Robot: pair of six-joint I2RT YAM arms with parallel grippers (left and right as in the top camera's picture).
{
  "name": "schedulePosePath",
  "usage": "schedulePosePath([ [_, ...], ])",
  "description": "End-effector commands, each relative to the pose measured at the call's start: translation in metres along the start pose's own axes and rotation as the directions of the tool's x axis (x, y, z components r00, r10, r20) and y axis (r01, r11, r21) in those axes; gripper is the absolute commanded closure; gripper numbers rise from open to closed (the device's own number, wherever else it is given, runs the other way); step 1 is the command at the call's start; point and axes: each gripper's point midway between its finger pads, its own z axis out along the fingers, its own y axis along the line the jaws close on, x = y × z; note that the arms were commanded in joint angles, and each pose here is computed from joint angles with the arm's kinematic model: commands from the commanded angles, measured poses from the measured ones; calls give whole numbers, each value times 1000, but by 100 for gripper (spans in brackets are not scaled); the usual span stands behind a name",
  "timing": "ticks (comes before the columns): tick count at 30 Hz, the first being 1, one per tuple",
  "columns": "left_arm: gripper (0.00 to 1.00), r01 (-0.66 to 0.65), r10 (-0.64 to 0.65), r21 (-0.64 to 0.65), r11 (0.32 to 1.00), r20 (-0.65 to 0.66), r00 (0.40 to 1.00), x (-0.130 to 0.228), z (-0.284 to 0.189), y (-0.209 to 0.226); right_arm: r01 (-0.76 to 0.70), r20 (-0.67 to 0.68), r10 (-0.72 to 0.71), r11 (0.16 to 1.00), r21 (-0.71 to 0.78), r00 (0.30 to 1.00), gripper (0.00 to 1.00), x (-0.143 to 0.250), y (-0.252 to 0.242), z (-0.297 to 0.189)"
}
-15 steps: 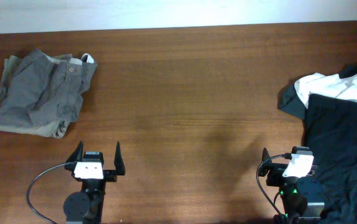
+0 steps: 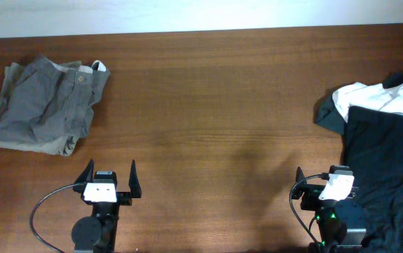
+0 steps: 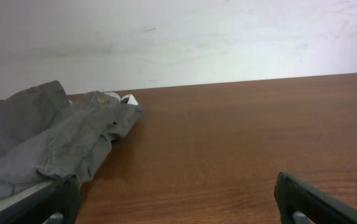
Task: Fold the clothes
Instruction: 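Move the right gripper to the black shorts pile and grasp them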
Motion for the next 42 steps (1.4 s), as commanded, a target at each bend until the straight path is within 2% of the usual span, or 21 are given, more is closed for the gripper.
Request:
schedulePosePath([
  [1,1,9,-9,2,1000,-6,1000,2,0,-1,4,-1,-4,1000,5,1000,1,2,-1,1],
  [11,1,9,-9,9,1000,-5,1000,2,0,-2,3,0,-3,1000,4,1000,1,2,-1,1],
  [14,1,9,-9,10,1000,-4,1000,1,0,-2,3,5,-3,1000,-19,1000,1,0,3,1],
  [15,1,9,-9,10,1000,11,1000,-3,0,-2,4,31,-2,997,-74,1000,1,-6,12,0],
  [17,1,8,-11,40,999,89,996,-24,-2,-7,25,139,3,980,-199,990,1,-36,35,-8],
  [20,1,11,-12,3,1000,181,983,-63,-11,1,60,311,13,972,-225,950,1,-91,41,-33],
  [23,1,-39,41,-15,999,204,978,-95,-17,4,65,331,14,972,-226,943,1,-122,43,-47],
  [27,1,-100,104,-28,995,204,973,-145,-13,6,50,256,10,973,-226,967,1,-159,45,-43],
  [30,1,-103,105,-24,994,123,987,-172,5,8,25,116,1,975,-222,993,1,-182,47,-28],
  [33,1,-110,110,4,994,-53,993,-187,36,8,-10,-83,-8,978,-211,996,1,-194,49,-6],
  [35,1,-111,114,26,993,-169,979,-197,56,7,-33,-228,-13,980,-198,974,1,-204,50,8],
  [39,1,-106,125,67,992,-414,902,-197,93,6,-58,-387,-17,982,-181,922,1,-216,52,35],
  [42,1,-94,136,101,990,-607,783,-157,115,4,-84,-493,-19,979,-187,870,1,-195,56,54],
])
